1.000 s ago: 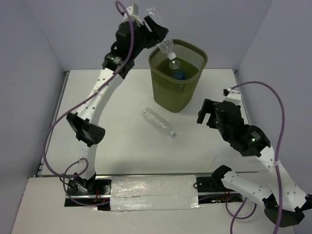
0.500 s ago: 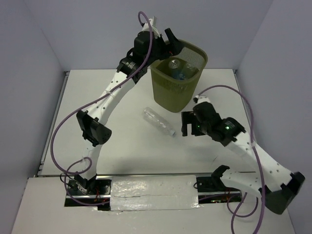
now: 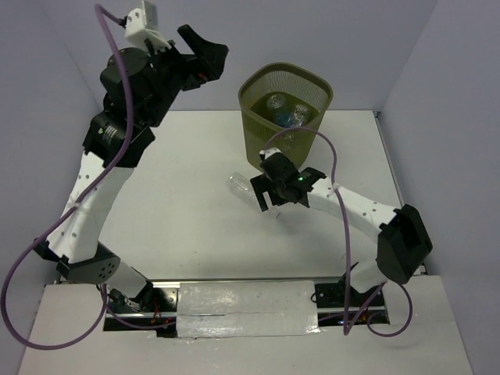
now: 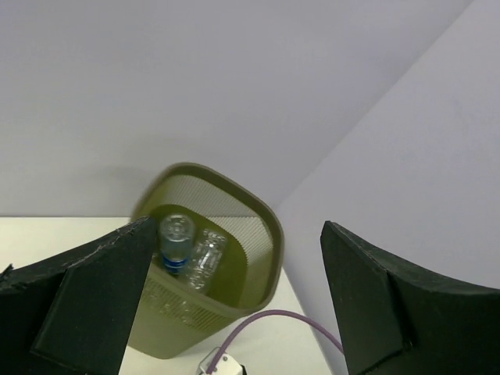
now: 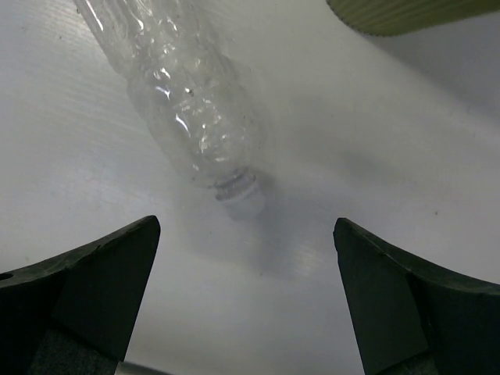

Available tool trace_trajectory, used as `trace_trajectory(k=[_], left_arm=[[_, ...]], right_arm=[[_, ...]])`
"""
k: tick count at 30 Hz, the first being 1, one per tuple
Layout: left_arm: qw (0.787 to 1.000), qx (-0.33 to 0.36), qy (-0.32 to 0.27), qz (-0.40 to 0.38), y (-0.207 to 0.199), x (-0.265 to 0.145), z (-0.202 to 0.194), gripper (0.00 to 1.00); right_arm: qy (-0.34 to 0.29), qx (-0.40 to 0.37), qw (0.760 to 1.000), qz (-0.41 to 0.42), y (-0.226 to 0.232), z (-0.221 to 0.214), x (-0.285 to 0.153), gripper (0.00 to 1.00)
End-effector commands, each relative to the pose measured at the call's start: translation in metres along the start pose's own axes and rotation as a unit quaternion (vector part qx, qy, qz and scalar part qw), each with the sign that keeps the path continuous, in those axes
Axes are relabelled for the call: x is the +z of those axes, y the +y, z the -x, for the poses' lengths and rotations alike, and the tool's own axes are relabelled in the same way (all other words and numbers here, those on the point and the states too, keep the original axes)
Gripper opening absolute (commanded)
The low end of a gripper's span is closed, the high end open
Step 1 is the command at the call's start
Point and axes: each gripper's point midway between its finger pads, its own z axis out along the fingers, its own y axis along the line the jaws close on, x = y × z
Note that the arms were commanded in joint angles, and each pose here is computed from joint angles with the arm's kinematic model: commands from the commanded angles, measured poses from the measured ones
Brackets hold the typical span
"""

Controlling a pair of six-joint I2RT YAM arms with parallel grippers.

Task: Put the plastic bottles in the bin

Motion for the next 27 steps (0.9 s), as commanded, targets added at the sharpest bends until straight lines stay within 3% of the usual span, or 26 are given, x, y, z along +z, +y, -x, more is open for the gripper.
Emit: trace_trajectory(k=[1,7,15,17,18,22,27], left_arm=[[0.996,0.042,0.027,0.08,0.044,-0.001,-0.018,0.99],[0.995,0.048,0.038,0.084,0.05,-0.013,-0.013,0.99],[0.993,0.049,0.056,0.091,0.056,-0.013,-0.024,1.0],[0.993,0.047,0.059,0.093,0.058,-0.012,-0.028,1.0],[0.993,0.045,0.061,0.093,0.058,-0.012,-0.03,0.99],[0.992,0.043,0.064,0.096,0.06,-0.01,-0.033,0.99],[0.992,0.045,0.06,0.104,0.063,-0.008,-0.032,1.0]], right_arm=[[-0.067,-0.014,0.998,0.018,0.015,0.039,0.016,1.0],[-0.073,-0.018,0.995,0.058,0.039,0.039,0.06,1.0],[-0.035,-0.009,0.998,0.054,0.05,0.018,0.098,0.99],[-0.025,-0.011,0.998,0.051,0.049,0.011,0.101,0.94],[-0.023,-0.01,0.999,0.044,0.047,0.008,0.102,0.84],[-0.028,-0.008,0.999,0.037,0.045,0.004,0.093,0.58],[-0.069,-0.014,0.997,0.023,0.04,0.025,0.049,0.5]])
